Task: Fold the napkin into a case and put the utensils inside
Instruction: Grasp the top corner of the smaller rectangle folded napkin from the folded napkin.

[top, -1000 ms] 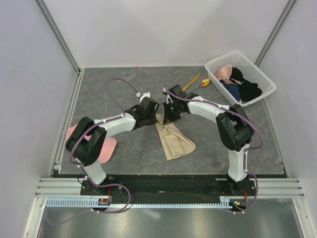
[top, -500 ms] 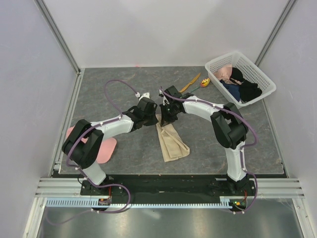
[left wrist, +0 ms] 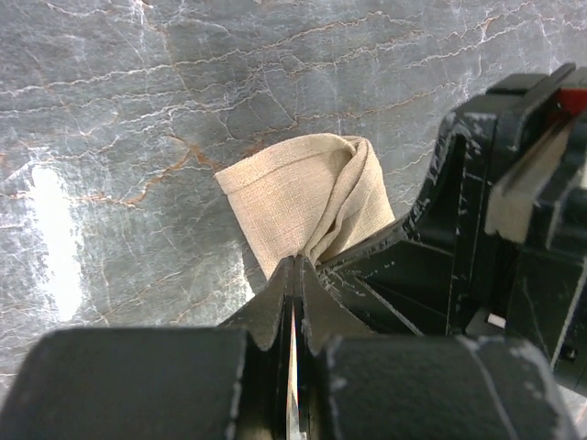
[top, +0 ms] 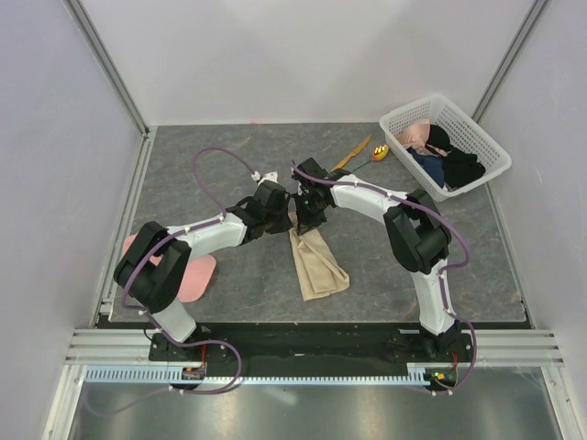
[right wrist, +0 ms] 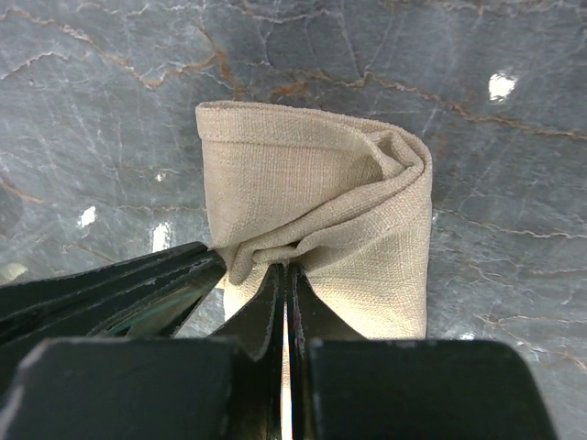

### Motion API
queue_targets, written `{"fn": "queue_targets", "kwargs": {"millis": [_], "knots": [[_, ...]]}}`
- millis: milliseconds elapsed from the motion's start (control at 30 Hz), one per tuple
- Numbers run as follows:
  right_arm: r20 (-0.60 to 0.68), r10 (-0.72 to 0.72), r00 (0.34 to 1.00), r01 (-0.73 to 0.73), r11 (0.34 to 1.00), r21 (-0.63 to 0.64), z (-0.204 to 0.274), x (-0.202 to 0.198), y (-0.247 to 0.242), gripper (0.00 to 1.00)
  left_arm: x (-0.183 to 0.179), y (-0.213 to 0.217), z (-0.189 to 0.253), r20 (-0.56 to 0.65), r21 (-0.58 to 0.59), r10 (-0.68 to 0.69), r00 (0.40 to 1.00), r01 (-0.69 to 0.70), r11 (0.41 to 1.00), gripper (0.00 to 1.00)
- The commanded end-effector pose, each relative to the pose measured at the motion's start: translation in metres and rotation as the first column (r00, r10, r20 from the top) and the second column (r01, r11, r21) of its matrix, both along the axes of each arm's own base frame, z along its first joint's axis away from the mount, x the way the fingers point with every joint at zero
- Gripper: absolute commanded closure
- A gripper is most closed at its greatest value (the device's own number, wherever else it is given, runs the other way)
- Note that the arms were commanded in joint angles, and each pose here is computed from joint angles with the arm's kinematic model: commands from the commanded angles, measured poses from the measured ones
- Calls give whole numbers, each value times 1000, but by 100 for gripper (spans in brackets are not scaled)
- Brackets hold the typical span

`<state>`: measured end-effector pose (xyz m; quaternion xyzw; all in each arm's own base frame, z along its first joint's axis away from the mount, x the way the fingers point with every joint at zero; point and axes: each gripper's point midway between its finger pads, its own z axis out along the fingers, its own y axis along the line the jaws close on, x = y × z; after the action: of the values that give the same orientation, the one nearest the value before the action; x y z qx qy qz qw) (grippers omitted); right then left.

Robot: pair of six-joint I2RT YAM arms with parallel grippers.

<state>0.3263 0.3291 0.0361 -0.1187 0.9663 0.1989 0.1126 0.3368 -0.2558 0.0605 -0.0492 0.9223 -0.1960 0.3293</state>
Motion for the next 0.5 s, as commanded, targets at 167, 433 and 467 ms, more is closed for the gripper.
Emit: {"fn": "queue_targets", "kwargs": {"millis": [167, 433, 467], "knots": [[28, 31, 999, -28, 994, -103, 4, -6, -2, 100, 13, -4, 30, 67, 21, -67, 996, 65, 998, 98], [26, 19, 999, -16, 994, -107, 1, -5, 2, 100, 6, -13, 35, 34, -38, -100, 994, 101, 994, 98], [14, 14, 1000, -13, 995, -94, -1, -5, 6, 100, 5, -14, 35, 33, -43, -103, 994, 105, 994, 98]]}}
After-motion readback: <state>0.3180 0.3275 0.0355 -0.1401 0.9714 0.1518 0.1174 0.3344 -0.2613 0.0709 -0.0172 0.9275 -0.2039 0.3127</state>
